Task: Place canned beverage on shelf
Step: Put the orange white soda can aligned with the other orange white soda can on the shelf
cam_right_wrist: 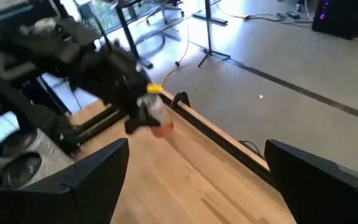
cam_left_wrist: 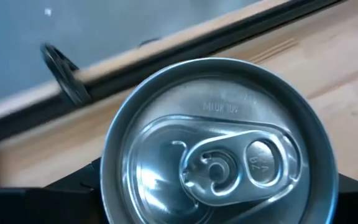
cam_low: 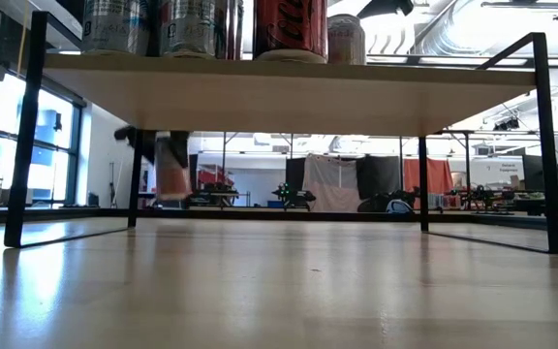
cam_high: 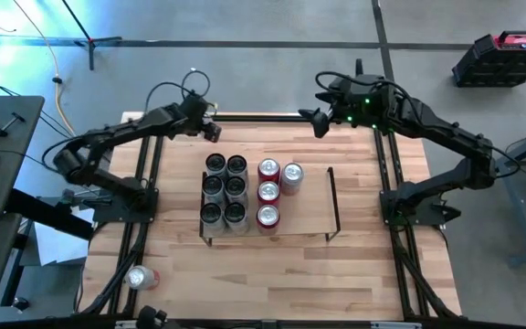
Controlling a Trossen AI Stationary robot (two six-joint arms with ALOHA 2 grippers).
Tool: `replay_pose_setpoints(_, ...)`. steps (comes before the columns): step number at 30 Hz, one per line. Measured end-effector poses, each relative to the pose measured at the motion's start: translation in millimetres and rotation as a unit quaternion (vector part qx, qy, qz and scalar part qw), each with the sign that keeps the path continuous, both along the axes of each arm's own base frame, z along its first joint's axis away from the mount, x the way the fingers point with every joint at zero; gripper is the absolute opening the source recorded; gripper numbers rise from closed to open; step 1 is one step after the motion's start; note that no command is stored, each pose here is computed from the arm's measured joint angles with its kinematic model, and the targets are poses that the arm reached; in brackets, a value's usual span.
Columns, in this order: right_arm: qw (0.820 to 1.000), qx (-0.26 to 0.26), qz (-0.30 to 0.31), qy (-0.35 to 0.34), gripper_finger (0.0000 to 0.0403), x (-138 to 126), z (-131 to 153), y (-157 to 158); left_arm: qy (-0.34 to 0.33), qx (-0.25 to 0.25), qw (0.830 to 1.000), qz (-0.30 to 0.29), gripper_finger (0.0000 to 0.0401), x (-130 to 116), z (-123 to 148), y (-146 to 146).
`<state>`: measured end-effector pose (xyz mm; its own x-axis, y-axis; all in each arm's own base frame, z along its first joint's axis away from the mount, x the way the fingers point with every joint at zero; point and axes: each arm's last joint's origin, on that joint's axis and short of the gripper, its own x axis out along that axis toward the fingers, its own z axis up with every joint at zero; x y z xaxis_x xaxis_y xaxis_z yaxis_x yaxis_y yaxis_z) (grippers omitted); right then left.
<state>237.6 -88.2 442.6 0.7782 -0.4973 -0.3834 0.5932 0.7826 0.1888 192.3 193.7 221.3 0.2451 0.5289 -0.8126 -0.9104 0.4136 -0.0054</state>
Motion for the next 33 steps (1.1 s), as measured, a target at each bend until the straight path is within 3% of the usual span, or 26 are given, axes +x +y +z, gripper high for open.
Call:
replay_pose_setpoints(8, 0.995, -0.078, 0.037, 0.05, 0.0362, -0.4, 0.0, -1.2, 0.008, 0.084, 0.993, -0.081, 0.0278, -26.0, 84.8, -25.7)
replay_pose_setpoints(12, 0.99, -0.116, 0.05, 0.067, 0.0362, 0.0, 1.2, -1.3, -0.045, 0.134, 0.984, -0.107, 0.0278, -40.5, 143.6, -41.8)
replay_pose_setpoints(16, 0.981, -0.169, 0.075, 0.055, 0.0362, 4.4, 8.0, 3.3, -0.124, 0.188, 0.964, -0.142, 0.0278, -52.4, 201.7, -63.3)
replay_pose_setpoints(21, 0.967, -0.208, 0.151, 0.0, 0.0362, 10.3, 18.7, 13.1, -0.214, 0.254, 0.921, -0.204, 0.0278, -60.7, 264.0, -96.3)
replay_pose_setpoints(25, 0.949, -0.216, 0.219, -0.067, 0.0362, 13.5, 28.8, 23.3, -0.269, 0.256, 0.894, -0.252, 0.0279, -53.8, 288.2, -117.2)
replay_pose_setpoints(29, 0.922, -0.22, 0.285, -0.145, 0.0362, 11.9, 42.6, 36.4, -0.289, 0.238, 0.873, -0.313, 0.0279, -30.7, 291.1, -133.8)
replay_pose_setpoints(33, 0.926, -0.198, 0.295, -0.127, 0.0362, 7.9, 57.7, 48.8, -0.285, 0.232, 0.854, -0.369, 0.0279, 4.4, 284.6, -145.2)
